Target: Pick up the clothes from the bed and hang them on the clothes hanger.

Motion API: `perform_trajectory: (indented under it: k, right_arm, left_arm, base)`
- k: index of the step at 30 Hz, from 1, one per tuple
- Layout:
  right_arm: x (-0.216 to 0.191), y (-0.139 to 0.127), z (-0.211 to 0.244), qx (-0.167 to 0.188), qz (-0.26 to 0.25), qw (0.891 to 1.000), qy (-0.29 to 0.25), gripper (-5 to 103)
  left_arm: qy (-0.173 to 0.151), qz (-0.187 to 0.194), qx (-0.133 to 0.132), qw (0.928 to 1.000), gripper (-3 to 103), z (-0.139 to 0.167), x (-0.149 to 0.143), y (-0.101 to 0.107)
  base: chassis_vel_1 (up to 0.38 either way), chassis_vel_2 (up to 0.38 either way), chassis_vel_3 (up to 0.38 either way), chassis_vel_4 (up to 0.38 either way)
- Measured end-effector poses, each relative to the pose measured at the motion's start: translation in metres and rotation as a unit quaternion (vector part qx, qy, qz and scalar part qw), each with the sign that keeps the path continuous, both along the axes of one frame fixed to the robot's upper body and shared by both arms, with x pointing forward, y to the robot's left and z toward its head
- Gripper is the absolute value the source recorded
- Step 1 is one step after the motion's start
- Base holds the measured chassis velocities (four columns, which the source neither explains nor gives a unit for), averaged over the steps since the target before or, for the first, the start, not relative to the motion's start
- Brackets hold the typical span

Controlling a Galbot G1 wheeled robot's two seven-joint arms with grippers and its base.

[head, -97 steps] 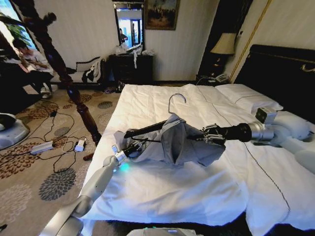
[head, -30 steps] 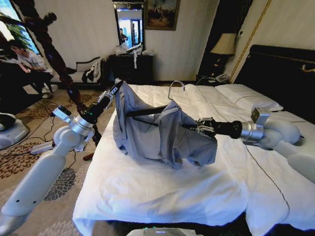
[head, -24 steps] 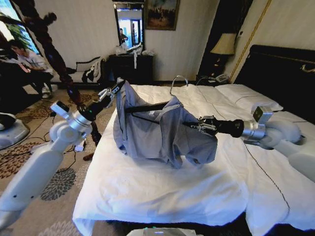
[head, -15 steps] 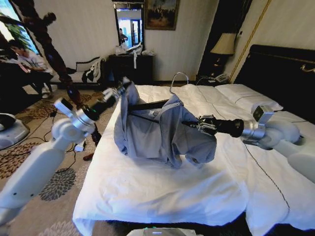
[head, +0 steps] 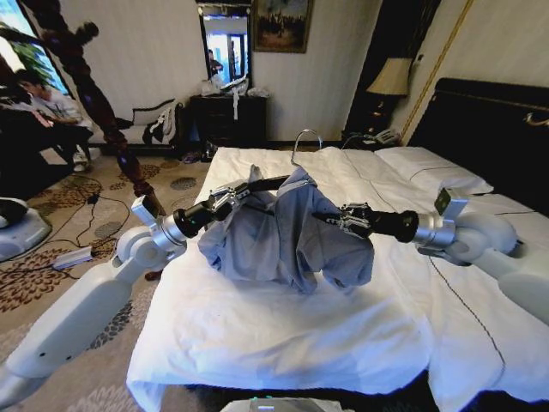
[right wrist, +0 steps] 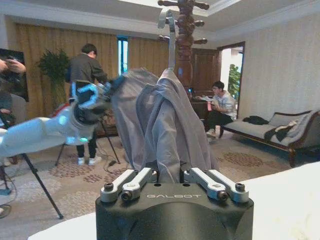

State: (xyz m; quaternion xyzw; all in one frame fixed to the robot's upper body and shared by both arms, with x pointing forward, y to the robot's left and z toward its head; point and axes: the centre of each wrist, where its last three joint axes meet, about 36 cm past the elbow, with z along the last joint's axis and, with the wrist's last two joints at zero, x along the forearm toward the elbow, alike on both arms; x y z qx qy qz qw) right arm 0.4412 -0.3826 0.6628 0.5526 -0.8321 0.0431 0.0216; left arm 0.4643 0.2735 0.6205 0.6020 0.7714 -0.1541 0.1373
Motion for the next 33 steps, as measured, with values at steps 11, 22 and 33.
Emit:
perform_trajectory:
  k: [11, 22, 33]
  right_arm:
    - [-0.004, 0.007, -0.002, -0.003, -0.026, 1.000, 0.001, 16]
    - [-0.009, 0.013, 0.008, 0.041, -0.017, 0.999, -0.001, 16]
    - [-0.006, 0.007, 0.024, 0.055, -0.023, 0.998, -0.019, 16]
  left_arm:
    - [-0.001, -0.060, 0.023, 0.9979, 0, -0.005, -0.027, -0.027]
    - [0.007, -0.085, 0.051, 0.9950, 0, -0.025, -0.038, -0.039]
    - [-0.019, -0.093, -0.011, 0.9954, 0, 0.021, -0.046, -0.044]
  base:
    - [0.000, 0.000, 0.000, 0.000]
    - [0.000, 0.000, 0.000, 0.000]
    - [0.000, 0.000, 0.000, 0.000]
